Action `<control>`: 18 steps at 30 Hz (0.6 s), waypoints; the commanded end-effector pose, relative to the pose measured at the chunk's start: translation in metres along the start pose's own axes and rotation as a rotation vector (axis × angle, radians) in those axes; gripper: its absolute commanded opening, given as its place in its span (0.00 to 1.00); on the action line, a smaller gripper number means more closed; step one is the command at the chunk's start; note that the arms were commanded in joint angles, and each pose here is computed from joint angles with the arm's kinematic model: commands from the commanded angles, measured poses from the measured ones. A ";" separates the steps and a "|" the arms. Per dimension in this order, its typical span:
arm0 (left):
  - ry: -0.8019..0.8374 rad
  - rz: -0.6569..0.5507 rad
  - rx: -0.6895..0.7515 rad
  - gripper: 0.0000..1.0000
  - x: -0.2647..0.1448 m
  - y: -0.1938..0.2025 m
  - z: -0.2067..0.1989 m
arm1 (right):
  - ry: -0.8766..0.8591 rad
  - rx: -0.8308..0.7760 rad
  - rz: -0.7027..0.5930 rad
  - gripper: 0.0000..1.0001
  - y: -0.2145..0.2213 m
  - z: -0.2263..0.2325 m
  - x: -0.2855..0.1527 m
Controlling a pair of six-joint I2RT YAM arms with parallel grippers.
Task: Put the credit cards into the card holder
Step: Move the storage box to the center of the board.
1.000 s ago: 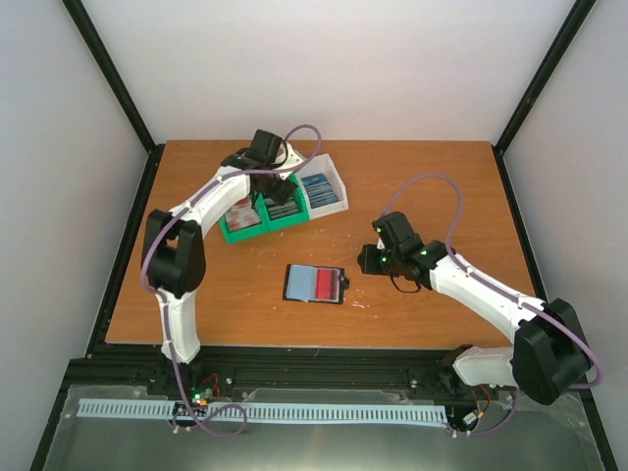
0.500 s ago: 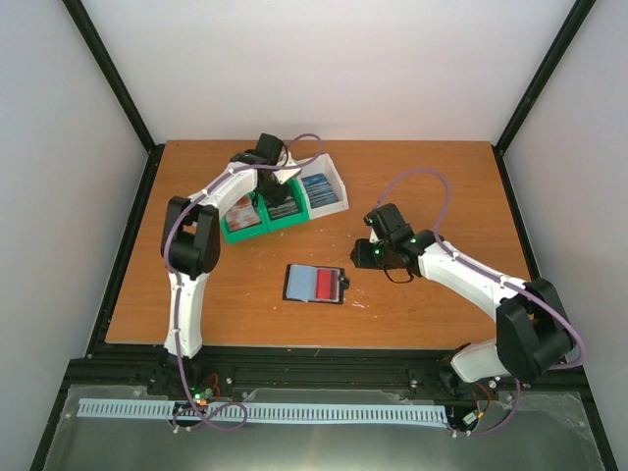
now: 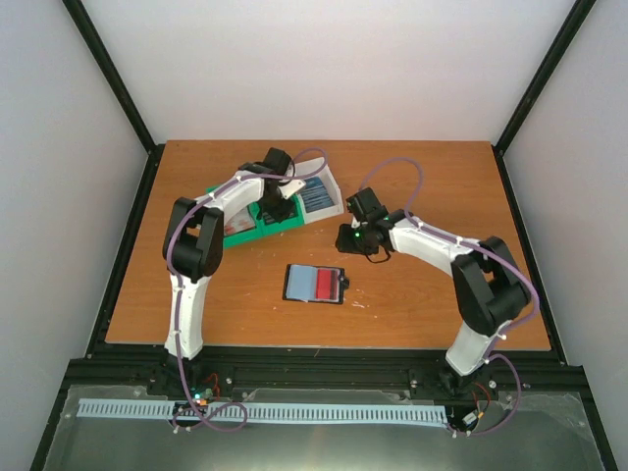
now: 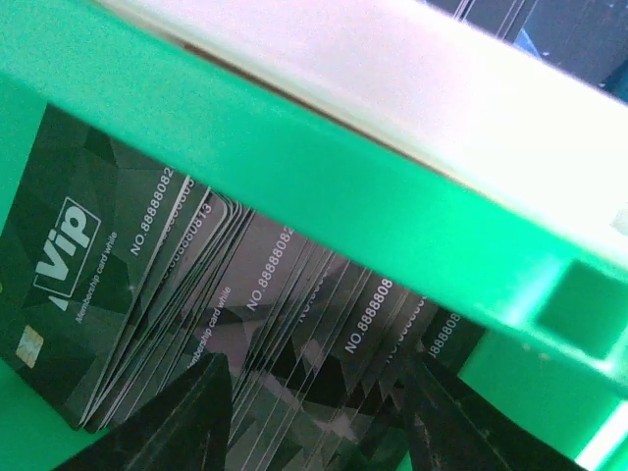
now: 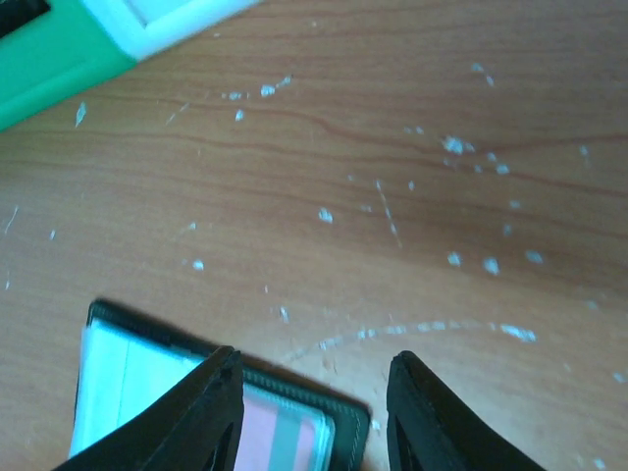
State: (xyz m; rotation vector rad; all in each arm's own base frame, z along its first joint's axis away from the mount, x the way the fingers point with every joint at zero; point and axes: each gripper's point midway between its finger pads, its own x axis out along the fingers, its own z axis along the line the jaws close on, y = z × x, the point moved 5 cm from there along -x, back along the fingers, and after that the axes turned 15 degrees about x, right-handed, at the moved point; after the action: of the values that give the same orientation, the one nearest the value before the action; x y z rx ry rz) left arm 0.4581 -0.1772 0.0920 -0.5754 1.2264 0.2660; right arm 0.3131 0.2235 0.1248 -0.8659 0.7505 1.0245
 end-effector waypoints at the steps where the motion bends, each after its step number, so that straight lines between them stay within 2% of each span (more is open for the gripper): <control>1: 0.081 0.052 -0.016 0.50 -0.006 0.008 -0.028 | -0.017 0.019 -0.041 0.41 -0.025 0.016 0.017; 8: 0.163 -0.006 -0.003 0.50 -0.018 -0.008 -0.057 | -0.011 0.048 -0.044 0.40 -0.046 0.022 0.052; 18: 0.305 -0.140 -0.004 0.51 -0.040 -0.029 -0.078 | -0.026 0.078 -0.055 0.37 -0.069 0.012 0.076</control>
State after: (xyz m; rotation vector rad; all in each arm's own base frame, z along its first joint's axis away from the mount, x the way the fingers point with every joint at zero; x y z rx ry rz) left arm 0.4108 -0.2281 0.0987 -0.6518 1.4075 0.1415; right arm 0.3846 0.2419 0.0772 -0.8159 0.7961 0.9692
